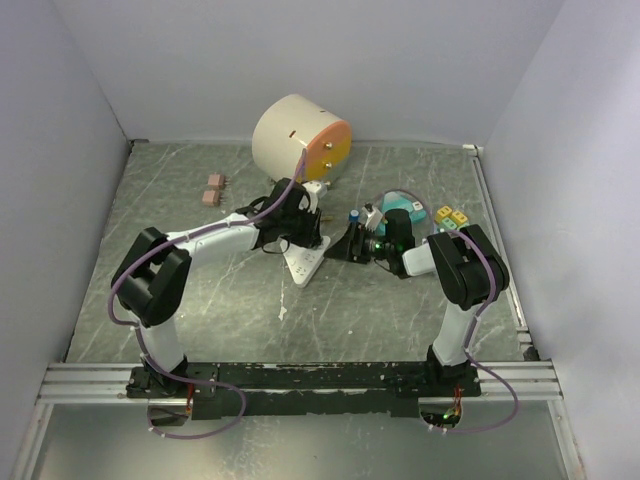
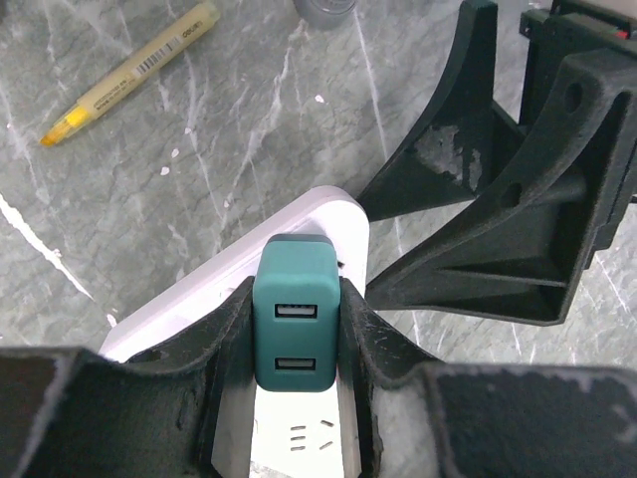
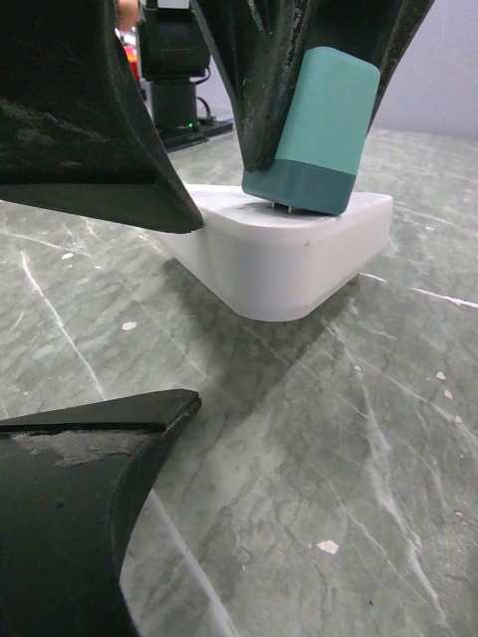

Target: Pull the plug off the socket

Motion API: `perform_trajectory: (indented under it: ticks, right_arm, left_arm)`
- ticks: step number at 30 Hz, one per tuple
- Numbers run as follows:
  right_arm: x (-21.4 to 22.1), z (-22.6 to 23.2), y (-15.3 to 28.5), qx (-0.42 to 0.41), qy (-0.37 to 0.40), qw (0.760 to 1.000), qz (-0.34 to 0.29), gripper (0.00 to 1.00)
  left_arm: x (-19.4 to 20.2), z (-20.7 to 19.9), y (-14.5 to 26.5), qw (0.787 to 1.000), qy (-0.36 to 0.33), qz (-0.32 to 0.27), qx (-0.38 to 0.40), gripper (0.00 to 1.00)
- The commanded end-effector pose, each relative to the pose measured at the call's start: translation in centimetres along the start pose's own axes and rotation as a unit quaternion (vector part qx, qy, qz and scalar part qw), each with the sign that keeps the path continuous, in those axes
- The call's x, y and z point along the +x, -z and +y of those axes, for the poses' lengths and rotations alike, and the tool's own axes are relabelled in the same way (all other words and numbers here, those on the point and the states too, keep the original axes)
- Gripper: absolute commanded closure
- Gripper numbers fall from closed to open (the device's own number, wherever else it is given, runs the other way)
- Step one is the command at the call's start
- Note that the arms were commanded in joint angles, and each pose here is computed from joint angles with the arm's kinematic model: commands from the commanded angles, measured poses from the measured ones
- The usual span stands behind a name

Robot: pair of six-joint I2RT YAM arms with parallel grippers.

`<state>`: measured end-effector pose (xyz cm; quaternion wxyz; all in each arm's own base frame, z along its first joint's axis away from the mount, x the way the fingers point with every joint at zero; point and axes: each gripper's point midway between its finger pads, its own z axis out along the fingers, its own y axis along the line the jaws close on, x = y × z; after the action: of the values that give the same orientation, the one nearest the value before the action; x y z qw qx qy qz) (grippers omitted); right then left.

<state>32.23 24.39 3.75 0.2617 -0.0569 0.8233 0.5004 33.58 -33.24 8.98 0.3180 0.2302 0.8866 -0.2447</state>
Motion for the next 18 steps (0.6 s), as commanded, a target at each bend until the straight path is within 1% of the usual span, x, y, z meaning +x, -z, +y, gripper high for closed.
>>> perform_trajectory:
  ticks: [1, 8, 13, 16, 18]
  right_arm:
    - [0.7, 0.2, -0.1, -0.005, 0.000, 1.000, 0.003, 0.35]
    - [0.4, 1.1, 0.3, -0.025, -0.002, 1.000, -0.008, 0.32]
    - [-1.0, 1.4, 1.7, -0.034, -0.011, 0.999, -0.039, 0.31]
    - [-1.2, 1.3, 1.5, -0.034, -0.018, 0.999, -0.034, 0.31]
    - [-1.3, 1.9, 1.5, -0.053, -0.023, 0.998, -0.034, 0.33]
  left_arm:
    - [-2.4, -3.5, 0.8, 0.995, 0.002, -0.045, 0.084, 0.93]
    - [-1.6, -3.7, 0.2, 0.994, 0.006, -0.038, 0.098, 0.93]
    - [-0.9, -3.2, 0.1, 0.996, 0.002, -0.029, 0.086, 0.93]
    - [-0.7, -3.4, 0.1, 0.995, 0.000, -0.030, 0.094, 0.93]
    - [-0.5, -3.9, 0.2, 0.994, 0.000, -0.027, 0.107, 0.93]
